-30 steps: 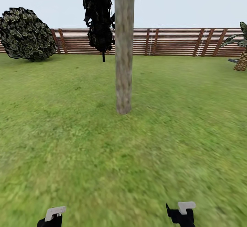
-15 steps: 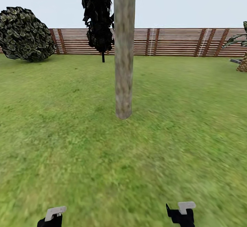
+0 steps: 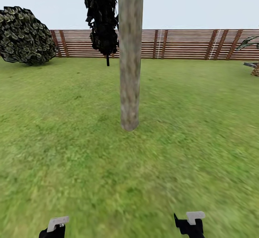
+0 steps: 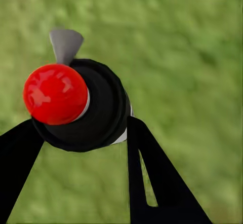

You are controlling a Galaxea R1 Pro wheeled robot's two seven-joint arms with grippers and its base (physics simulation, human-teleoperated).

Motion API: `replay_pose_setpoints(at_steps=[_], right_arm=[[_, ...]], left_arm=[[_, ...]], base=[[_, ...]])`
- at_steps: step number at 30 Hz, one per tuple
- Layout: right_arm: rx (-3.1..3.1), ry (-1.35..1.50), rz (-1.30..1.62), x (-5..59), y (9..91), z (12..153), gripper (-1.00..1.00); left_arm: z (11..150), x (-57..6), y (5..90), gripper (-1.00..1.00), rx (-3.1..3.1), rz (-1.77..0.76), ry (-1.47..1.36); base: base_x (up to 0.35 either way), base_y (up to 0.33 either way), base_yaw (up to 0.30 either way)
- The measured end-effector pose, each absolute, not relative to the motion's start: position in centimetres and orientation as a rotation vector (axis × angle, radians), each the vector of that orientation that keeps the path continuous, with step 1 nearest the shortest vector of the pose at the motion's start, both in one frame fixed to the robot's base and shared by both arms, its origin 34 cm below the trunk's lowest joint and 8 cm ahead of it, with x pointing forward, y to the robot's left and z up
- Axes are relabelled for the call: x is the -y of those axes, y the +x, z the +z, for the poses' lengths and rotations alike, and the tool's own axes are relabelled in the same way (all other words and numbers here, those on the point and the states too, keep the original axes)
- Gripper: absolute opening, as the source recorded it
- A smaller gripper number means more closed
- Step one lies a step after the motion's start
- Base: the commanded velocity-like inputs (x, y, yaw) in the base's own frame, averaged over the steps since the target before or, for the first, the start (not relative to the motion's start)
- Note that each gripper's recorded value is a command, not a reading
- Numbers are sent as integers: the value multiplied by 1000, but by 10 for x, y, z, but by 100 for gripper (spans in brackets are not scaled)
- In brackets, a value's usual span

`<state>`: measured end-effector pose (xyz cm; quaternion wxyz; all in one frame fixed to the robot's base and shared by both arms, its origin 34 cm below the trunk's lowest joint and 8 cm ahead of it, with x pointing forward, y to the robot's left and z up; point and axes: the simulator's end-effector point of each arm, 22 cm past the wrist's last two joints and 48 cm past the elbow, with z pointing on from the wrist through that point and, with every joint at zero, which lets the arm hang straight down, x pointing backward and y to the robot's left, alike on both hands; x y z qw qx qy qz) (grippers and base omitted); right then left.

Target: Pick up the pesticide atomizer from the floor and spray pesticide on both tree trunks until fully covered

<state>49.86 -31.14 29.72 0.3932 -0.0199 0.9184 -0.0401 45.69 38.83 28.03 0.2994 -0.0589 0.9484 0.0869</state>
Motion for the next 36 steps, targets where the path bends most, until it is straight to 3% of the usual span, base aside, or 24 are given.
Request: replay_pose_setpoints(at_steps=[36], right_arm=[[-2334, -51, -97, 308, 498, 296, 100]], left_arm=[[282, -391, 459, -100, -2511, 235, -154]], base=[[339, 0, 0]])
